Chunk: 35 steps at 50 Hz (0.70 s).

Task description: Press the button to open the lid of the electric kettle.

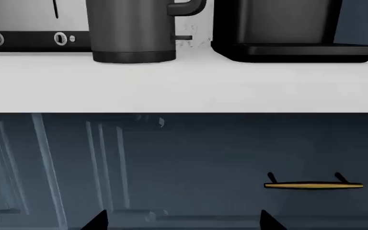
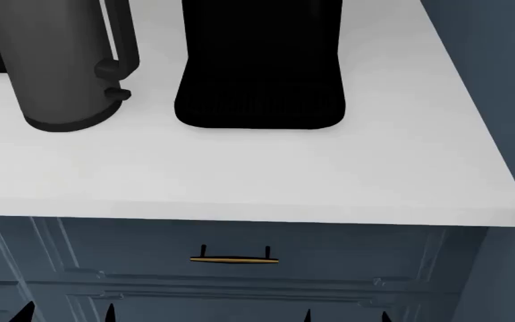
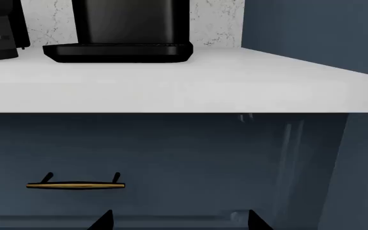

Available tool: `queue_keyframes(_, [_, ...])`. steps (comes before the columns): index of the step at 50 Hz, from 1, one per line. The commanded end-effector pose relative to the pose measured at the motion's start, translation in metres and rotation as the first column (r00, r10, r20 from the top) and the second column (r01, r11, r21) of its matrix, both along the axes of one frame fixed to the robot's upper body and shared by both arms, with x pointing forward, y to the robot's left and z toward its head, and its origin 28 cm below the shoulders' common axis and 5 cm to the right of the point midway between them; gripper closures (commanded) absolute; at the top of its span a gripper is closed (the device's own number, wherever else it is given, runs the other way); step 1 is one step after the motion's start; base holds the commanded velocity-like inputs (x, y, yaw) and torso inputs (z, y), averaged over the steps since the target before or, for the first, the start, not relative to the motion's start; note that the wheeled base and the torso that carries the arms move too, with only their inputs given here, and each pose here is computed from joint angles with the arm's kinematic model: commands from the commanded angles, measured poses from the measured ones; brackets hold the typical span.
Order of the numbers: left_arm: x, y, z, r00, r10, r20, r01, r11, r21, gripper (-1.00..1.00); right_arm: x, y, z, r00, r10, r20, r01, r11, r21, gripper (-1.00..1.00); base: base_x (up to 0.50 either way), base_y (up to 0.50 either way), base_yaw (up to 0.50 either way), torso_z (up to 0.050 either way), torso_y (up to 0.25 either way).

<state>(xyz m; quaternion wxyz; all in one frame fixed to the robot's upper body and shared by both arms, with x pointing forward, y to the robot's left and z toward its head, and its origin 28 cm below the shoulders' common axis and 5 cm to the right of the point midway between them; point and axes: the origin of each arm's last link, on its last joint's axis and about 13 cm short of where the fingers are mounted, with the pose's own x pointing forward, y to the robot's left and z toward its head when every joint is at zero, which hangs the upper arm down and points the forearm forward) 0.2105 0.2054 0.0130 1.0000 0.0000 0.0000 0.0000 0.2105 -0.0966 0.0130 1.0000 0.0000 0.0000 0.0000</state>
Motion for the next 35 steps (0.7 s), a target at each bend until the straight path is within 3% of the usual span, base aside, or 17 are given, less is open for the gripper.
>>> queue_keyframes(1, [0.0,0.0,0.0,1.0,0.0,0.0,0.0,1.0,0.0,-1.0,0.0,0.0,-0.001,1.0,0.0,0.0,0.0,1.0,0.0,-1.0,0.0,0.0,0.0,0.0,0.0])
queue_keyframes(17, [-0.003,0.001,-0.007,0.999,0.003,-0.039,-0.004,1.0,-0.014,-1.0,0.009,-0.004,0.004,1.0,0.002,-0.004,-0.002,1.0,-0.004,-1.0,0.0,0.0,0.0,0.0,0.0])
queue_keyframes(20, [-0.003,0.001,-0.007,1.0,0.009,0.006,-0.009,1.0,-0.013,-1.0,0.008,-0.004,0.004,1.0,0.001,-0.002,-0.001,1.0,-0.008,-1.0,0.0,0.0,0.0,0.0,0.0])
queue_keyframes(30, [-0.002,0.001,-0.007,1.0,-0.018,0.02,0.018,1.0,-0.007,-1.0,0.007,-0.005,0.004,1.0,-0.001,0.0,0.001,1.0,-0.024,-1.0,0.0,0.0,0.0,0.0,0.0])
queue_keyframes(35, [-0.002,0.002,-0.008,0.999,-0.033,0.037,0.033,0.999,0.004,-1.0,0.007,-0.005,0.004,1.0,-0.004,-0.003,0.004,1.0,-0.028,-1.0,0.0,0.0,0.0,0.044,0.0])
